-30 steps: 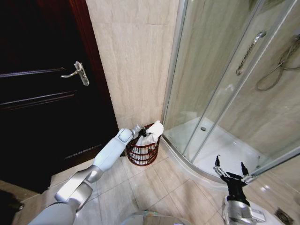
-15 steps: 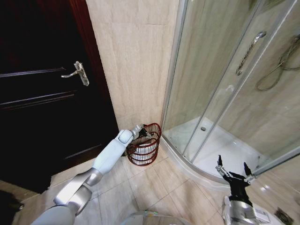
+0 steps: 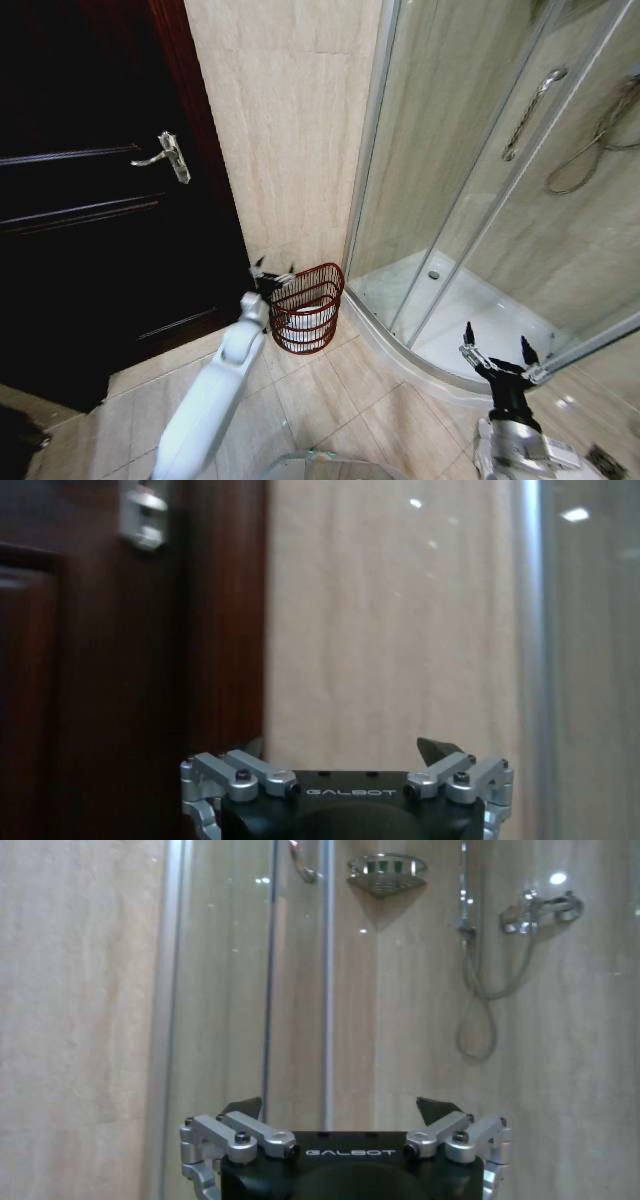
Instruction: Discard the used towel into the hamper.
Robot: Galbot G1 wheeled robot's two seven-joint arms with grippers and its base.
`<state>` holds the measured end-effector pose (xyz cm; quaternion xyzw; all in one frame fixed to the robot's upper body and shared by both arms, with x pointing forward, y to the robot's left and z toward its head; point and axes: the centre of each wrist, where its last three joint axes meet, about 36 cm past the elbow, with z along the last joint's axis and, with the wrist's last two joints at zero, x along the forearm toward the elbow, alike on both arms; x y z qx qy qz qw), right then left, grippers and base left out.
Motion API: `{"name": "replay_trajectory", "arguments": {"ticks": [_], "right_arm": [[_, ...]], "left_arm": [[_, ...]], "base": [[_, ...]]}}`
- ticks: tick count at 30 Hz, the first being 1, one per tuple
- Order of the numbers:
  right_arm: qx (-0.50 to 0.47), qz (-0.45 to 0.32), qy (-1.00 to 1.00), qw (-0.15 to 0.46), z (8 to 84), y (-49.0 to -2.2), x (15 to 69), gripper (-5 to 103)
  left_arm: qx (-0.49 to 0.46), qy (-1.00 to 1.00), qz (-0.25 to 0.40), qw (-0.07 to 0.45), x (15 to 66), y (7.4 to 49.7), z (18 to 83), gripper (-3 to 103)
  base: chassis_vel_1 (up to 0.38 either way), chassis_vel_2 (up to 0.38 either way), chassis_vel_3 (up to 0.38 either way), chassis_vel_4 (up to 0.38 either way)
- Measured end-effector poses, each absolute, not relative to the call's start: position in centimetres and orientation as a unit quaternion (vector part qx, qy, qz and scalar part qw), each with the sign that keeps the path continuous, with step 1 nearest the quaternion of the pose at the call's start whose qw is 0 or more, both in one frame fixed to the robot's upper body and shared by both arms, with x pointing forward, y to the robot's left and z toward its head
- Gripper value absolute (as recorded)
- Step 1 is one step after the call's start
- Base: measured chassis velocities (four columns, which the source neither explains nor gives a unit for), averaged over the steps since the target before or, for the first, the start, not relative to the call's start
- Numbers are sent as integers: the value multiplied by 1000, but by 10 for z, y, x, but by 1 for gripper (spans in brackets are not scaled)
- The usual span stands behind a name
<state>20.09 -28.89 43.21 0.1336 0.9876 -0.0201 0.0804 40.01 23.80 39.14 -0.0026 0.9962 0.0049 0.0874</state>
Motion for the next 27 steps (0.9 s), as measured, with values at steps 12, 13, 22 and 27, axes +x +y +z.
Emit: {"name": "replay_trajectory", "arguments": {"ticks": [12,13,22,27], "right_arm": [[109,-34,990,87,445,-281,201,100],[106,-37,990,86,446,-279,201,100],[97,-46,991,77,453,-272,204,100],[97,-46,991,77,450,-273,206,100]], "left_arm": [[-101,991,17,89,351,286,401,100],[-103,991,17,87,349,285,403,100],[-79,993,17,83,341,283,412,100],[-58,995,25,81,342,286,414,100]], "base": [[0,0,0,0],[0,0,0,0],[0,0,0,0],[0,0,0,0]]}}
